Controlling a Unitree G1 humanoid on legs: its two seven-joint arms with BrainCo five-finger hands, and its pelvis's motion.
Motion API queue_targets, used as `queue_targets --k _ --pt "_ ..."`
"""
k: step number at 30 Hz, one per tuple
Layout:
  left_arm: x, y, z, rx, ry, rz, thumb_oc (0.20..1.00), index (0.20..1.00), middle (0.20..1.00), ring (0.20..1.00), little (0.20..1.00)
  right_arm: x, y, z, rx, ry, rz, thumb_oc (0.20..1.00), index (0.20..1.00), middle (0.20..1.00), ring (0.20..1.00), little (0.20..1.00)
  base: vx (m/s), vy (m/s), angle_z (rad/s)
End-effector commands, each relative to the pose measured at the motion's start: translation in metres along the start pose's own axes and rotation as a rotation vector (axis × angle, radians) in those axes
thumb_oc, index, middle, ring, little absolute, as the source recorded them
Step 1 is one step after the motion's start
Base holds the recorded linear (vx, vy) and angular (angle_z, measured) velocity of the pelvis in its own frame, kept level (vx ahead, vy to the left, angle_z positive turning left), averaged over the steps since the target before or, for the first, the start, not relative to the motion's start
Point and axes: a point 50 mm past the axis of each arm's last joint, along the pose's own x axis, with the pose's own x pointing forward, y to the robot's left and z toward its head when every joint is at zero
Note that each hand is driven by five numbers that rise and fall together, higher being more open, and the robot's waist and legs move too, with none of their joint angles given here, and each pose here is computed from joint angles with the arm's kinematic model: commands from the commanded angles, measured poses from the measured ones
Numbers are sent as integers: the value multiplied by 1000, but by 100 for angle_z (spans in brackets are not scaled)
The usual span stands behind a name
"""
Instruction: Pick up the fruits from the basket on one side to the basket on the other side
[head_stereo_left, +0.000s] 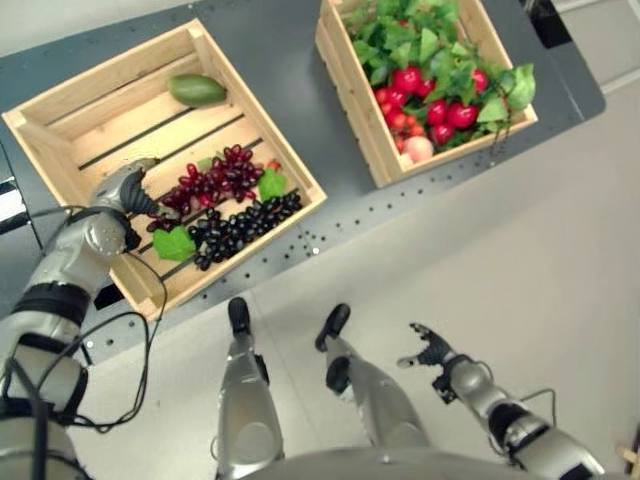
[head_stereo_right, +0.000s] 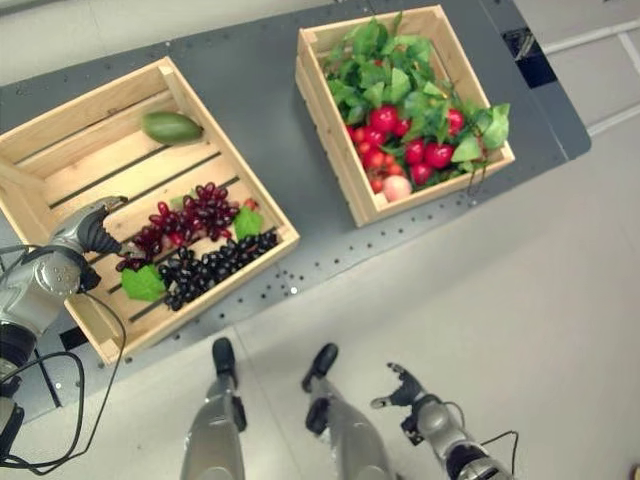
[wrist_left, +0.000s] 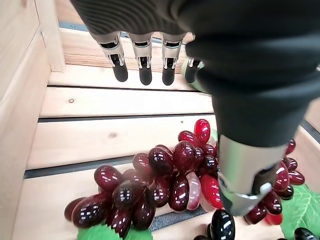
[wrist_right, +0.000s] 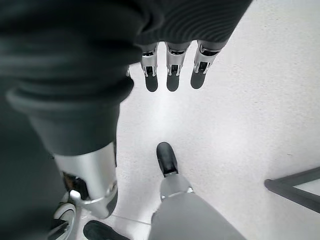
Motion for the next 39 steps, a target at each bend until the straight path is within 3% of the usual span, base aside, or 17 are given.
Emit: queue_targets --k 1,15,26,39 --pt "0 25 -10 7 34 91 1000 1000 1000 1000 1000 0 -17 7 -11 -50 -44 1000 1000 1000 1000 1000 -3 -62 -1" --pt "10 16 -3 -15 58 97 1000 1000 1000 1000 1000 3 -45 41 -1 -188 -141 1000 1000 1000 1000 1000 -6 -41 -1" --pt "26 7 31 -50 -9 96 1000 1000 1000 1000 1000 6 -41 58 -13 -240 -133 1000 1000 1000 1000 1000 0 -34 -1" --pt "25 7 21 -31 35 101 1000 1000 1000 1000 1000 5 -35 67 -22 -292 -108 1000 1000 1000 1000 1000 16 -31 -2"
